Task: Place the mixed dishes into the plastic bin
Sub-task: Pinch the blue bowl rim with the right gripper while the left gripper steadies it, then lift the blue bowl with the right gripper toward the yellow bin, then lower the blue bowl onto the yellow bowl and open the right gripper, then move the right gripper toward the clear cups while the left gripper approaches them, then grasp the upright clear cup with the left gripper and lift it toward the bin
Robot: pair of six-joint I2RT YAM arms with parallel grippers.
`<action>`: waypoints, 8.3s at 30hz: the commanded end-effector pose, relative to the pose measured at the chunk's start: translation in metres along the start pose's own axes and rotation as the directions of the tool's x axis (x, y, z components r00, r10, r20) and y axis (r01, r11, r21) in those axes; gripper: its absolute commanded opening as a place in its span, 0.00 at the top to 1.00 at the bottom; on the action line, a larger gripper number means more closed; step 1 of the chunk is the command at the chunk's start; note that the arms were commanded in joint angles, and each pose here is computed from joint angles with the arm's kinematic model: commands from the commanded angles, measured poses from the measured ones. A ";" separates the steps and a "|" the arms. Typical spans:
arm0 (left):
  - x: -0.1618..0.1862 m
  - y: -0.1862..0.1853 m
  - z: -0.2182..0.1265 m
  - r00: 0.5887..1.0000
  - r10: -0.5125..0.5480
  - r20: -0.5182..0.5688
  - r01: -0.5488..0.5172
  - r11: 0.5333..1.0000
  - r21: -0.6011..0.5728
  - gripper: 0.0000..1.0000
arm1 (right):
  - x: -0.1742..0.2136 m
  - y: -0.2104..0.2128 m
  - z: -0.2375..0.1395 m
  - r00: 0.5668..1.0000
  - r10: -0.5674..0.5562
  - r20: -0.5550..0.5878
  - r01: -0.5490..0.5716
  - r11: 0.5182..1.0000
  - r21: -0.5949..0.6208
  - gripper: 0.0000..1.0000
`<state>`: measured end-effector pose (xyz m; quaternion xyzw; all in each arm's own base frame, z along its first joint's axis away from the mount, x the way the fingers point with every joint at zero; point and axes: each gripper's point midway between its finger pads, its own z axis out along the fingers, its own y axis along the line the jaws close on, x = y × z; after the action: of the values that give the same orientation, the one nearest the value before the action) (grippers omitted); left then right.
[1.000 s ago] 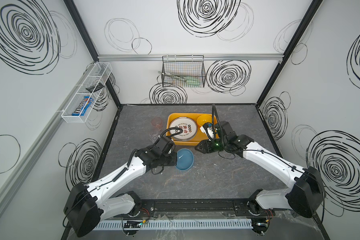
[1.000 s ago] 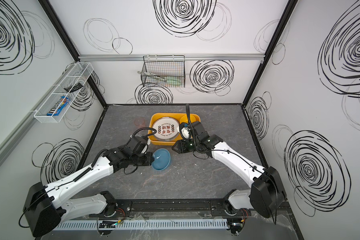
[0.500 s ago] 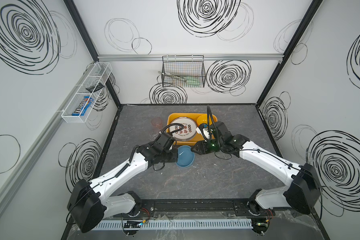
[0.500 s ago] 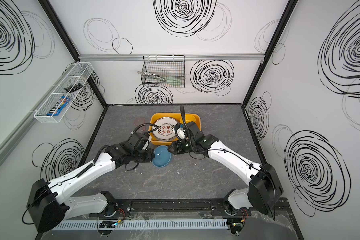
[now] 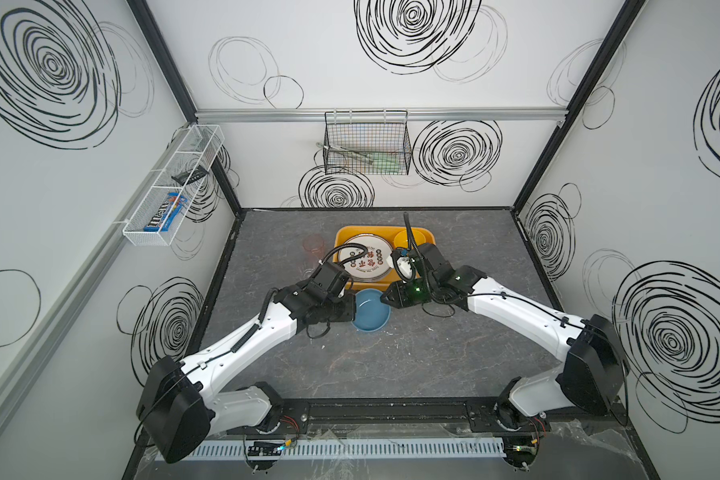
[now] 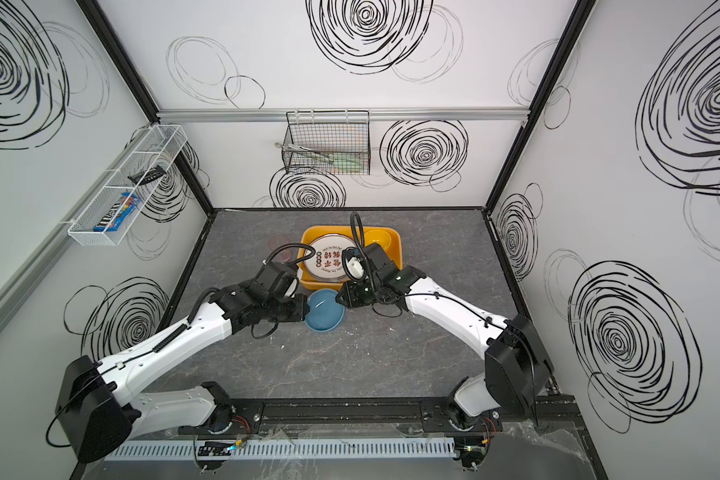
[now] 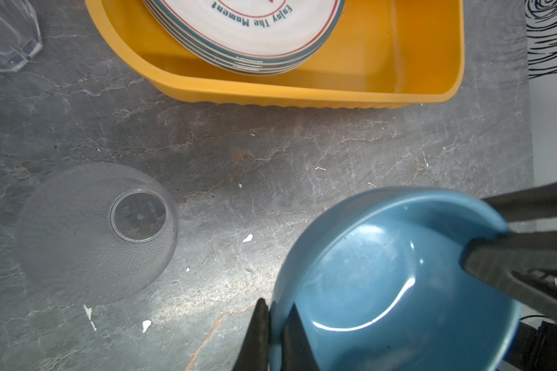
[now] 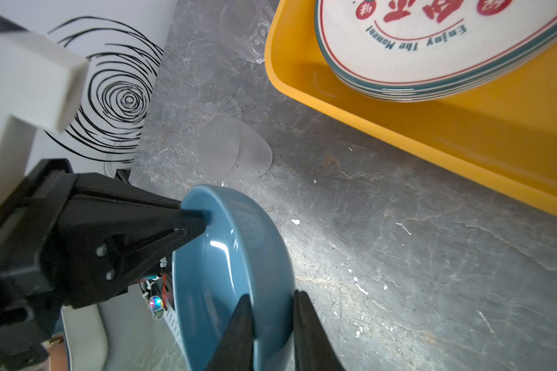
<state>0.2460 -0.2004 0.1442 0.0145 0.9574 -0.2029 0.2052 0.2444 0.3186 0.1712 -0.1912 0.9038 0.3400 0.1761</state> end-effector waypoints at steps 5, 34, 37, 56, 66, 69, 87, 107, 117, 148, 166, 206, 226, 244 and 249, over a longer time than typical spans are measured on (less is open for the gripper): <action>-0.021 -0.018 -0.017 0.998 0.000 0.064 -0.005 0.997 0.078 0.90 | -0.007 -0.007 -0.002 1.000 -0.003 0.006 0.003 0.998 0.063 0.89; -0.024 -0.012 -0.042 0.991 -0.079 0.109 0.059 0.983 0.175 0.53 | -0.050 -0.042 -0.020 0.995 -0.058 0.085 0.027 0.943 0.332 1.00; -0.022 -0.008 -0.042 0.990 -0.087 0.110 0.066 0.982 0.178 0.50 | -0.057 -0.049 -0.024 0.994 -0.056 0.099 0.015 0.928 0.372 1.00; -0.007 0.015 -0.037 0.987 -0.133 0.094 0.112 0.974 0.195 0.40 | -0.126 -0.121 -0.055 0.969 -0.009 0.245 -0.128 0.835 0.535 1.00; -0.001 0.019 -0.034 0.986 -0.143 0.083 0.124 0.973 0.196 0.40 | -0.163 -0.165 -0.065 0.955 0.015 0.298 -0.204 0.761 0.616 1.00; -0.001 0.020 -0.034 0.986 -0.146 0.083 0.128 0.973 0.194 0.40 | -0.173 -0.175 -0.065 0.949 0.018 0.313 -0.220 0.750 0.624 1.00; 0.002 0.022 -0.027 0.985 -0.160 0.062 0.145 0.971 0.191 0.40 | -0.194 -0.241 -0.046 0.945 0.077 0.316 -0.280 0.687 0.670 1.00; 0.004 0.024 -0.021 0.985 -0.166 0.044 0.155 0.970 0.185 0.40 | -0.190 -0.267 -0.014 0.950 0.147 0.275 -0.301 0.667 0.682 1.00; 0.006 0.024 -0.021 0.985 -0.167 0.040 0.156 0.970 0.186 0.40 | -0.184 -0.270 -0.007 0.950 0.169 0.264 -0.307 0.666 0.680 0.94; -0.013 0.051 -0.042 0.968 -0.212 0.134 0.197 0.973 0.119 0.38 | -0.196 -0.199 -0.065 0.932 0.102 0.347 -0.306 0.736 0.604 0.64; -0.041 0.079 -0.053 0.943 -0.259 0.209 0.252 0.966 0.059 0.37 | -0.150 -0.123 -0.064 0.947 0.082 0.312 -0.202 0.906 0.373 0.60; -0.147 0.202 -0.007 0.826 -0.453 0.335 0.517 0.846 -0.132 0.45 | -0.052 0.032 -0.022 0.955 -0.210 0.209 0.233 0.968 -0.093 0.42; -0.130 0.214 0.042 0.841 -0.491 0.226 0.528 0.835 -0.152 0.71 | -0.045 0.020 -0.015 0.960 -0.194 0.200 0.210 0.976 -0.062 0.42; -0.104 0.204 0.014 0.848 -0.475 0.235 0.509 0.854 -0.111 0.96 | -0.047 0.016 -0.012 0.964 -0.172 0.200 0.185 0.981 -0.048 0.43; -0.107 0.195 -0.006 0.857 -0.441 0.265 0.480 0.872 -0.100 0.96 | -0.051 0.016 -0.015 0.964 -0.166 0.207 0.176 0.984 -0.032 0.43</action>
<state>0.3630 -0.0143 0.0993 -0.2708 0.9189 -0.1609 0.2374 0.2739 0.3285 0.2032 -0.2423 0.8559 0.3632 0.2772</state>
